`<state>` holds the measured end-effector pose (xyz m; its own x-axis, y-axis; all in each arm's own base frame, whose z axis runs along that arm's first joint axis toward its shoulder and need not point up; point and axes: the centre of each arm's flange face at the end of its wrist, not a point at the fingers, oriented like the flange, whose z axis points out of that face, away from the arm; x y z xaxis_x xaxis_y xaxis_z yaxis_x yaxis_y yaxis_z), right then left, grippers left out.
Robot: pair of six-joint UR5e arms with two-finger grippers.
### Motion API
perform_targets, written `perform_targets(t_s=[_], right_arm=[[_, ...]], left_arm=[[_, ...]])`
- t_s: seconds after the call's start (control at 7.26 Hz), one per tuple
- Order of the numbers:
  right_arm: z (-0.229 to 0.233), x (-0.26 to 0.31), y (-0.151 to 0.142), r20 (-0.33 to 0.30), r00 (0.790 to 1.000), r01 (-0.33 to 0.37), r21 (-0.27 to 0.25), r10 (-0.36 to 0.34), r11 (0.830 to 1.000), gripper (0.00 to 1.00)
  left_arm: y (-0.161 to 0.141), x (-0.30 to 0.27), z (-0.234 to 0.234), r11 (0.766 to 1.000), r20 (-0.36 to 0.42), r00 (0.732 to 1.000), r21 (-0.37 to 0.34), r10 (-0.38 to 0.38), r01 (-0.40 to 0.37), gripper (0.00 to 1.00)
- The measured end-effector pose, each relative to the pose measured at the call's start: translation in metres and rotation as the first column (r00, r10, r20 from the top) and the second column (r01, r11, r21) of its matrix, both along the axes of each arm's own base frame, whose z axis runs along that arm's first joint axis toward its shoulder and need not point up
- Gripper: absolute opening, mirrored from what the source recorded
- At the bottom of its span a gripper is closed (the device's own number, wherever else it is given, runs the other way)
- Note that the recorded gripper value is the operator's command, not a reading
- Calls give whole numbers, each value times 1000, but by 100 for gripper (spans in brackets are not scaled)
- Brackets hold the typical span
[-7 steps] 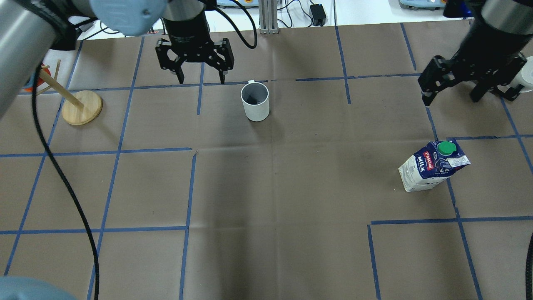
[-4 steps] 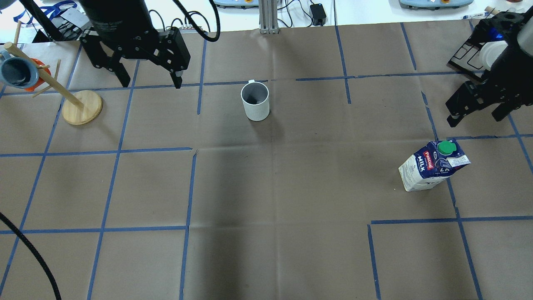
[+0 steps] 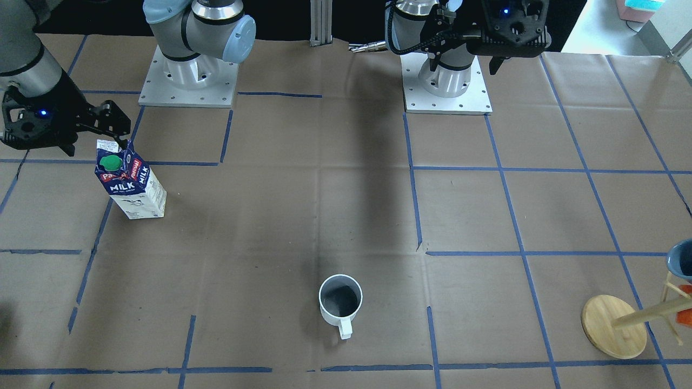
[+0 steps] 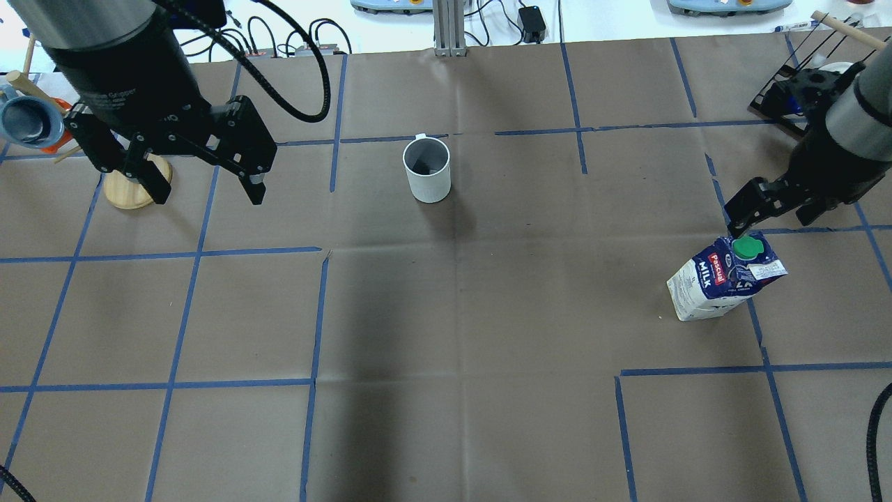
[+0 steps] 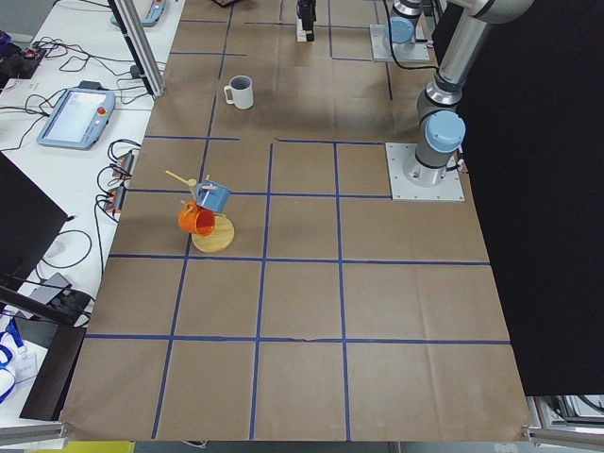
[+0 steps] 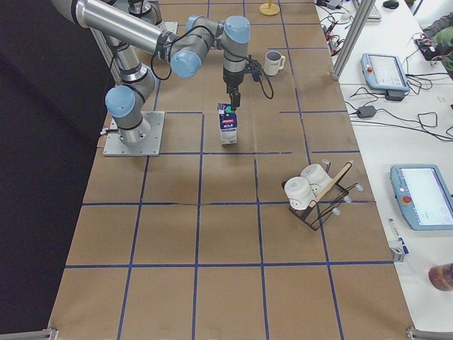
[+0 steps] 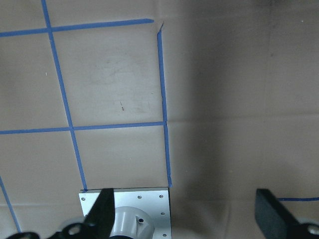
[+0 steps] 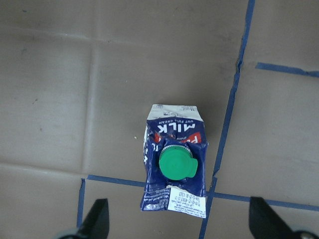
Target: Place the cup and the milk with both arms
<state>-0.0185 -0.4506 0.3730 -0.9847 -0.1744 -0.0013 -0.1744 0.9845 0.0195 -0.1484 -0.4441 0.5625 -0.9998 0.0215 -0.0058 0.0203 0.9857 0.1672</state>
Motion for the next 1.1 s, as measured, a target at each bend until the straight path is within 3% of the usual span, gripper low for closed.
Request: perform_targets(t_s=[0.41, 0.83, 1.1], right_arm=[[-47, 5, 14, 1, 1000, 4, 1, -4, 1000, 100], [-52, 3, 8, -12, 1000, 6, -39, -7, 999, 60], [-59, 2, 4, -12, 1000, 0, -32, -1, 999, 51]], left_arm=[[-2, 8, 1, 999, -5, 1000, -31, 21, -21, 100], [-6, 9, 2, 998, -6, 1000, -65, 22, -23, 100], [-6, 9, 2, 998, -6, 1000, -67, 21, -21, 100]])
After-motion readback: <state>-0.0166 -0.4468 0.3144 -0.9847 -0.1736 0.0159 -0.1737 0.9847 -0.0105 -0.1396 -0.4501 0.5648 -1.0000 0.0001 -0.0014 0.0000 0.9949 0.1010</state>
